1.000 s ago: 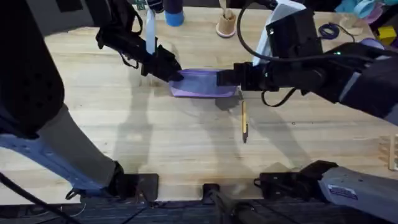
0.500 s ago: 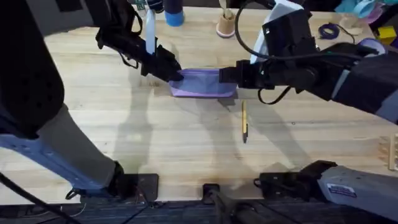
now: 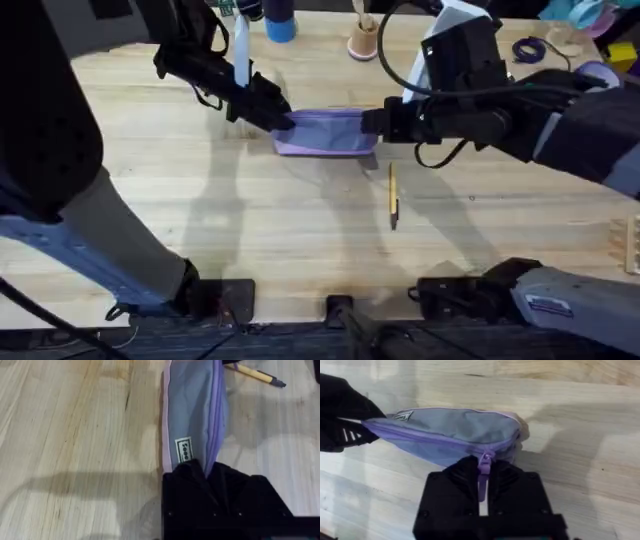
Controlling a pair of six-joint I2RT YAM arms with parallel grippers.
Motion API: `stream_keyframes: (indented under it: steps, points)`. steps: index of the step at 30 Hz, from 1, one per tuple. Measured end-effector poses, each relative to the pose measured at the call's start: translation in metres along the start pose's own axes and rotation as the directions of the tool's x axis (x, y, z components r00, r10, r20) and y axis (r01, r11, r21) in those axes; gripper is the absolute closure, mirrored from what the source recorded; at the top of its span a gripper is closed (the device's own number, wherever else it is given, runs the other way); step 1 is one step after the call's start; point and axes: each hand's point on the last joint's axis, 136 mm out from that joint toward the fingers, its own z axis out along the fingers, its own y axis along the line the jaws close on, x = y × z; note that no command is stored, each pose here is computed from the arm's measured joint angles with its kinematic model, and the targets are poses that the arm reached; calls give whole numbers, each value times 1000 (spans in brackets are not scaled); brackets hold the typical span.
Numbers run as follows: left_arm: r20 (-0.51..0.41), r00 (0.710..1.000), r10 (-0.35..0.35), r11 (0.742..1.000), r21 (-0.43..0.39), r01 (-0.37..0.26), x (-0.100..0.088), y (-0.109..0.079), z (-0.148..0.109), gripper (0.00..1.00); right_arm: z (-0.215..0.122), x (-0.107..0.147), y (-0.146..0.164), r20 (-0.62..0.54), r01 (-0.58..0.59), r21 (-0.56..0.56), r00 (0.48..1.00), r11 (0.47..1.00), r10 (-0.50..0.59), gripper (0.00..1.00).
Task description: Unzip the bag, pick up the pens from the table one at a time and place them inside, then zip the bag closed.
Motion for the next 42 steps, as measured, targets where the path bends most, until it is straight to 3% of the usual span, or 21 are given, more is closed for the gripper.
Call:
stream_keyframes:
  steps: [5, 15, 26, 42]
  points:
    - [0, 1000, 0, 1000, 0, 0, 0, 0, 0, 959, 0, 0, 1, -1, 0, -6, 1000, 1000, 0, 959]
    - [0, 1000, 1, 1000, 0, -1, 0, 0, 0, 959, -4, -1, 2, 9, 1, -12, 1000, 1000, -1, 972]
    - [27, 1000, 4, 1000, 15, -4, -6, -3, 2, 959, -50, -20, 9, 144, 13, -78, 990, 997, -2, 970]
    - [53, 999, 10, 999, 30, -12, -13, -6, 5, 959, -55, -28, -5, 155, -35, -89, 987, 995, 49, 970]
